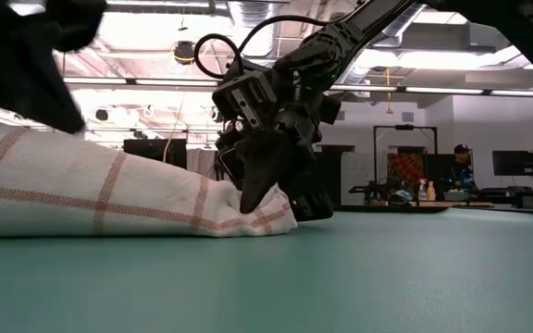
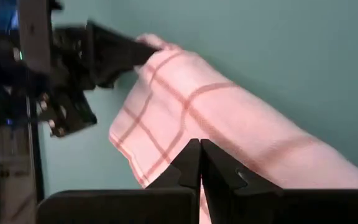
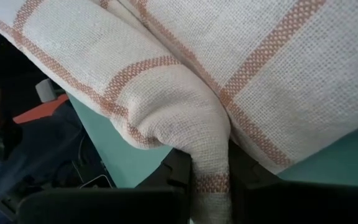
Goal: Roll towel
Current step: Roll the white towel
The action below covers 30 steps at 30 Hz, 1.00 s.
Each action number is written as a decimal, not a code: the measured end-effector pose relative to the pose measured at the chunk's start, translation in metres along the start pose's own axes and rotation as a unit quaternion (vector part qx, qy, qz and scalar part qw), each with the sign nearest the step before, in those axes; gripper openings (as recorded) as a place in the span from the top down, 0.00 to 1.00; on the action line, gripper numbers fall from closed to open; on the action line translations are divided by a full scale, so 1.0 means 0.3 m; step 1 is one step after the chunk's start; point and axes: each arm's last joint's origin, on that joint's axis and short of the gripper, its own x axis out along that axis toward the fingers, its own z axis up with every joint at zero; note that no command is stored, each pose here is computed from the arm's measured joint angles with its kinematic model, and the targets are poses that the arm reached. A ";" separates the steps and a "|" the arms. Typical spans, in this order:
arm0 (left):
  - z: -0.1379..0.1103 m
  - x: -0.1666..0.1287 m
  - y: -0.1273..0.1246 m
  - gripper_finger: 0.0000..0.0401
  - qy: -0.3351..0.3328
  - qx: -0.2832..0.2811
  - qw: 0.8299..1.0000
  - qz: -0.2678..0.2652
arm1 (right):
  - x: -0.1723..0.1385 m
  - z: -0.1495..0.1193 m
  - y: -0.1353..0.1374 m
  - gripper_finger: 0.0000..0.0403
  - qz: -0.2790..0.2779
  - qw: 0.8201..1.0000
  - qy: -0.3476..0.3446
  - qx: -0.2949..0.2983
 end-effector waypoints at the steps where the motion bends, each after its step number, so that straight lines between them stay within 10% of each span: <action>1: -0.003 0.014 0.003 1.00 0.007 -0.011 1.000 0.001 | 0.000 0.000 0.000 0.85 0.000 1.000 0.000 -0.001; 22: -0.083 0.095 -0.183 1.00 0.115 -0.043 0.992 -0.029 | 0.002 0.007 0.006 0.85 0.002 0.999 -0.016 -0.033; 30: -0.092 0.089 -0.233 1.00 0.111 -0.057 0.992 -0.020 | -0.048 0.021 0.048 0.69 -0.020 0.991 -0.084 -0.098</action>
